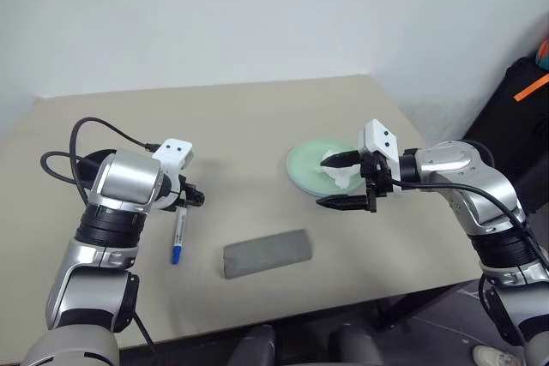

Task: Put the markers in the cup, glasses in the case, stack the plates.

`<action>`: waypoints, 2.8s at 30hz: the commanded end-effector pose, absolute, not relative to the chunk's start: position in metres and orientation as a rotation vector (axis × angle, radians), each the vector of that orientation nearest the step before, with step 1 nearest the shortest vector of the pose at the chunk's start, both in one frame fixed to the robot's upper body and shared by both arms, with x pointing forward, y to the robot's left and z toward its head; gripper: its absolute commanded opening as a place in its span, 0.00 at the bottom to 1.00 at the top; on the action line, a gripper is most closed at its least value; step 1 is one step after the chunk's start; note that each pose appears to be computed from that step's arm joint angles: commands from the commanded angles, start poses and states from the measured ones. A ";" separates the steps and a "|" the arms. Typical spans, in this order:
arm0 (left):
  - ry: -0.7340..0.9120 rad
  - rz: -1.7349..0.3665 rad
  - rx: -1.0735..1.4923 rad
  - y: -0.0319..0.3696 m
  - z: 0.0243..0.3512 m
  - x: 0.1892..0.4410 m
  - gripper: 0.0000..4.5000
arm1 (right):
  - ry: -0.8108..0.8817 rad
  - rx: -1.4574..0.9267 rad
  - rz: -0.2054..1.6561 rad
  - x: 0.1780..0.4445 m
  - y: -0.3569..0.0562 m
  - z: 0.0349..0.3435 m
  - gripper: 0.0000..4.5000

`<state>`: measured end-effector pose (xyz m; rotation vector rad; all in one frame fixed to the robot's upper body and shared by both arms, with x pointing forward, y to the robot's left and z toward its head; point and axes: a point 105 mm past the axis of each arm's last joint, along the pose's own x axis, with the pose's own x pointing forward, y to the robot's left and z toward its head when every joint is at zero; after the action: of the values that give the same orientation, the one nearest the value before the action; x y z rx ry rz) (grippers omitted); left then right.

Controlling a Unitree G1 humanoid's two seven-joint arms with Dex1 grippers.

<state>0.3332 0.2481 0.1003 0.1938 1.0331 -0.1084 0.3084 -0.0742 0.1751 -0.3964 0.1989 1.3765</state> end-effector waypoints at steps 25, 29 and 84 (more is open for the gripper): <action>1.103 -0.082 0.180 0.253 0.076 0.312 0.03 | 0.134 -0.430 1.373 0.308 -0.073 0.192 1.00; 1.109 -0.079 0.202 0.254 0.076 0.310 0.03 | 0.134 -0.432 1.374 0.308 -0.073 0.192 1.00; -0.087 0.180 0.242 0.352 0.236 0.348 0.03 | 0.099 -0.412 1.381 0.313 -0.069 0.200 1.00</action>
<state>0.3524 0.3522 0.2183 0.2158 -0.0125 0.1710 0.3103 -0.0698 0.1818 -0.4013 0.1716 1.3853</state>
